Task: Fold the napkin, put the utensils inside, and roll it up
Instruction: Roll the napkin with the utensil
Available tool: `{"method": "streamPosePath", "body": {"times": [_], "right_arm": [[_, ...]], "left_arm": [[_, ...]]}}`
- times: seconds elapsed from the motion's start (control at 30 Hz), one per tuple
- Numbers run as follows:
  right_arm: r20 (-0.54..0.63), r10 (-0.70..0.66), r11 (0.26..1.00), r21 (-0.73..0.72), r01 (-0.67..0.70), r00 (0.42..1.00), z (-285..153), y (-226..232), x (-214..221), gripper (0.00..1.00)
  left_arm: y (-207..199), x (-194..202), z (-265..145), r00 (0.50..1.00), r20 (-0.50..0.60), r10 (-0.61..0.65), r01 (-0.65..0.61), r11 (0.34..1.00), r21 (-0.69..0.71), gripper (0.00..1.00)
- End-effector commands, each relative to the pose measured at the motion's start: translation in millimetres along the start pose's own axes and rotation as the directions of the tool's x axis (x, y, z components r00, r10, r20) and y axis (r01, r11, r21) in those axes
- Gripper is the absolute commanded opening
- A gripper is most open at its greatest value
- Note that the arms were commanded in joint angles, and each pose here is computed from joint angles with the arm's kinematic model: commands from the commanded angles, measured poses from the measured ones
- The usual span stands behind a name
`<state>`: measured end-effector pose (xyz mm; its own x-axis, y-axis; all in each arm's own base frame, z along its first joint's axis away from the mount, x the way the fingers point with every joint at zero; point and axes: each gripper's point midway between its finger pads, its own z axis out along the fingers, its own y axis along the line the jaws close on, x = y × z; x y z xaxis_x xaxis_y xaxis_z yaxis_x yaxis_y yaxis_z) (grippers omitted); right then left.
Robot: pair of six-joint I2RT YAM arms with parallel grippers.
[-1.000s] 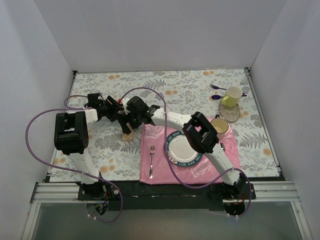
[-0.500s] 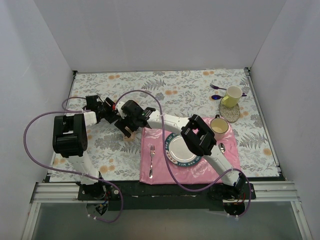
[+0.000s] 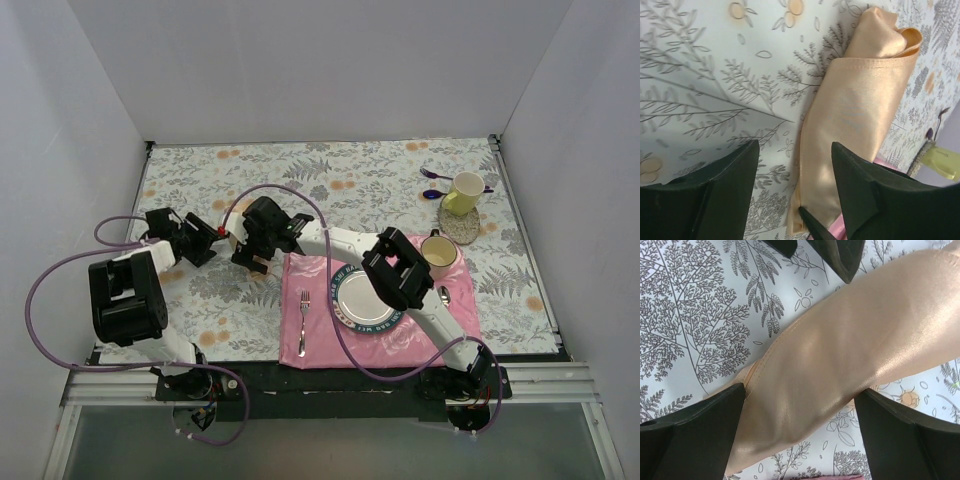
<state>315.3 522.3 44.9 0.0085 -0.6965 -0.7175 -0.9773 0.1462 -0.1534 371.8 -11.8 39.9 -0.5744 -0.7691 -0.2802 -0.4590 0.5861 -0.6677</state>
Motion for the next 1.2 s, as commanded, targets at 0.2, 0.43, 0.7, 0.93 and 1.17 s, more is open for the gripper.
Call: {"method": "streamPosePath", "body": {"times": [0.2,0.43,0.7,0.93,1.17], "right_arm": [[0.071,0.014,1.000,-0.027,-0.012,0.997,-35.6,-17.6,-23.1,0.99],[0.123,0.258,0.962,0.055,-0.266,0.958,-72.8,-63.9,-40.7,0.99],[0.130,0.383,0.913,0.096,-0.397,0.914,-98.0,-78.8,-31.9,0.99],[0.132,0.439,0.892,0.058,-0.449,0.889,-98.5,-68.8,-32.5,0.99],[0.136,0.472,0.873,0.063,-0.483,0.871,-92.4,-55.2,-40.0,0.99]], "left_arm": [[-56.0,-16.0,-27.6,0.999,-0.010,-0.036,0.038,0.981,0.190,0.57],[-90.4,-20.4,-6.4,0.999,-0.045,0.006,0.007,0.964,0.268,0.55],[-100.8,-13.9,19.2,0.997,-0.060,0.044,-0.027,0.967,0.255,0.57],[-76.9,-17.1,13.4,0.997,0.019,0.074,-0.076,0.986,0.146,0.58],[-56.2,-8.7,33.5,0.999,-0.021,0.043,-0.041,0.994,0.105,0.58]]}}
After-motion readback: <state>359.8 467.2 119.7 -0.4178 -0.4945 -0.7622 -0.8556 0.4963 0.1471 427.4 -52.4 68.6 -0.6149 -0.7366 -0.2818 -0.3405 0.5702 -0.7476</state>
